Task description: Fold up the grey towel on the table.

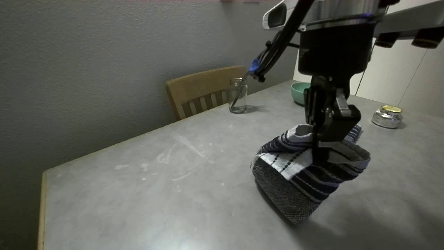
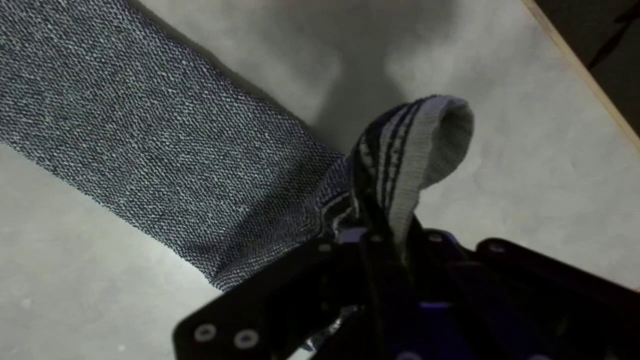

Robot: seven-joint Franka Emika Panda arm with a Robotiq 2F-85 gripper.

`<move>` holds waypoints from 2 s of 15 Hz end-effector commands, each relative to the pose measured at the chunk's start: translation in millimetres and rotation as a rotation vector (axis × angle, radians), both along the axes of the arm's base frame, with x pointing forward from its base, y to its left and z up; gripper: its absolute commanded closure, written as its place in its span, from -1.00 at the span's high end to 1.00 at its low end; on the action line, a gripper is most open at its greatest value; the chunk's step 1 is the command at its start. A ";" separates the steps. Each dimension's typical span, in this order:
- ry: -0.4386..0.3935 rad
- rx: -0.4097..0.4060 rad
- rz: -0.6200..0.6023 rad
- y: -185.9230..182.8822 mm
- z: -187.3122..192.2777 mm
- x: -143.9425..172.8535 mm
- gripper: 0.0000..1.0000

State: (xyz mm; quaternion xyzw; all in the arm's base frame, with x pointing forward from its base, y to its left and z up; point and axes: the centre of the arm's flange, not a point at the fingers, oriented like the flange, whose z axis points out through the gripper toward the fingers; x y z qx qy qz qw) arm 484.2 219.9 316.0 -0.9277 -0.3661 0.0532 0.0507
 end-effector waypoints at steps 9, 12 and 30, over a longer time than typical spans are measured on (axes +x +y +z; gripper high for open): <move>-0.034 -0.011 -0.093 19.1 12.0 23.1 -0.96; -0.066 -0.020 -0.151 -12.3 29.0 23.3 -0.96; -0.084 -0.027 -0.202 -211.6 61.3 -9.9 -0.96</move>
